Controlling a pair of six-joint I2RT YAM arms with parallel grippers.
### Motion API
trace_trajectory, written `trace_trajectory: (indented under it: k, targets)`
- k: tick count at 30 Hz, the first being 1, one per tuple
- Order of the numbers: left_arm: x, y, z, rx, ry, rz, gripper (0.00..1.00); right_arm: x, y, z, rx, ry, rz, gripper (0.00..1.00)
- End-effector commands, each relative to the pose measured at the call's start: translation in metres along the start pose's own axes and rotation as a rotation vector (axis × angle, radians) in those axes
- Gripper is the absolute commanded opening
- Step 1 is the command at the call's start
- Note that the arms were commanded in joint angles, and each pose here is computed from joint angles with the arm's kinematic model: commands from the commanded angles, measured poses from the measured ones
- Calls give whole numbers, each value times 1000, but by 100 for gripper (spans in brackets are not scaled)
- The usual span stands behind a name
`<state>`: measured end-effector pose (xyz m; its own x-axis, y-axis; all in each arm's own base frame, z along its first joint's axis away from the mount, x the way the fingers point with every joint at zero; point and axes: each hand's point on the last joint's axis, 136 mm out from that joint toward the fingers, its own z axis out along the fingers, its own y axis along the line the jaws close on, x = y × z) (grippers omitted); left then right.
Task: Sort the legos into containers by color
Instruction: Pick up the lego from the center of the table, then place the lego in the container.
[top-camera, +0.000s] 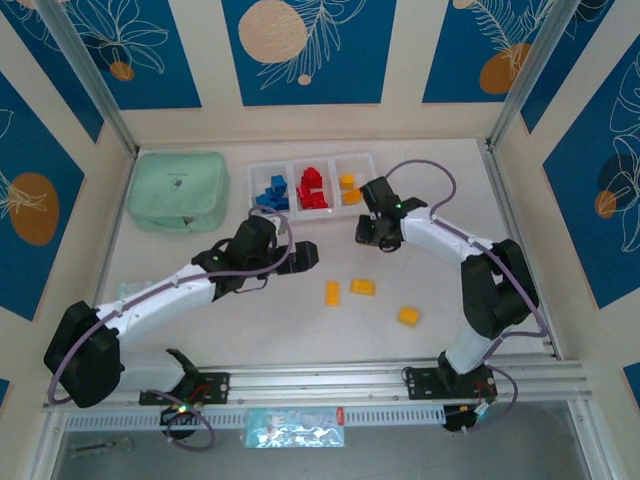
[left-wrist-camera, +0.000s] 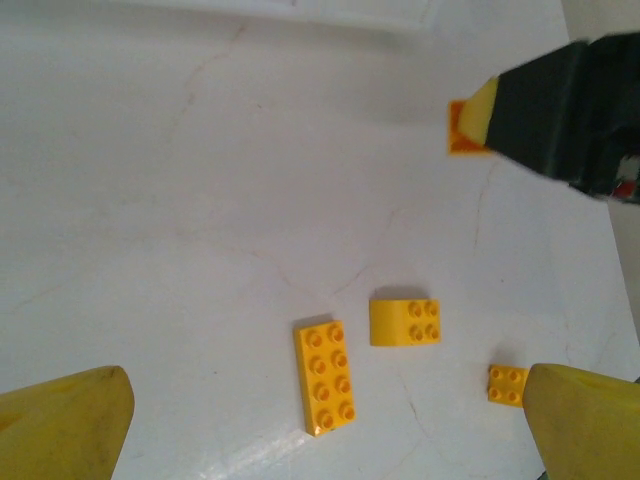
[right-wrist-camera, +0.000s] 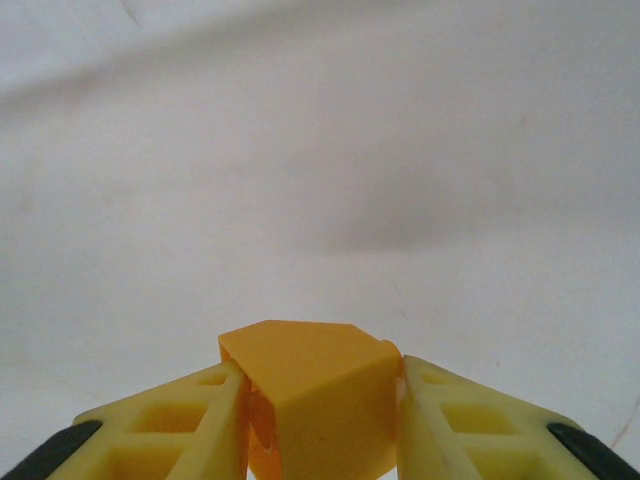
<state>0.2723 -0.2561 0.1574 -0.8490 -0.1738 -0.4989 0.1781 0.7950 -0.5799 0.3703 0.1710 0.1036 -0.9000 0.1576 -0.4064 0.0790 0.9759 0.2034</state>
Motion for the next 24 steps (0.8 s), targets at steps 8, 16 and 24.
trace_trajectory:
  k: [8, 16, 24]
  targets:
    - [-36, 14, -21, -23, -75, -7, 99, -95, 17, 33, 37, -91, -49, 37]
    - [-52, 23, -23, -34, -105, -32, 99, -136, 24, 65, 36, -83, -38, 41]
    - [-54, 23, -20, -32, -91, -37, 99, -147, 33, 47, 2, -112, -33, 52]
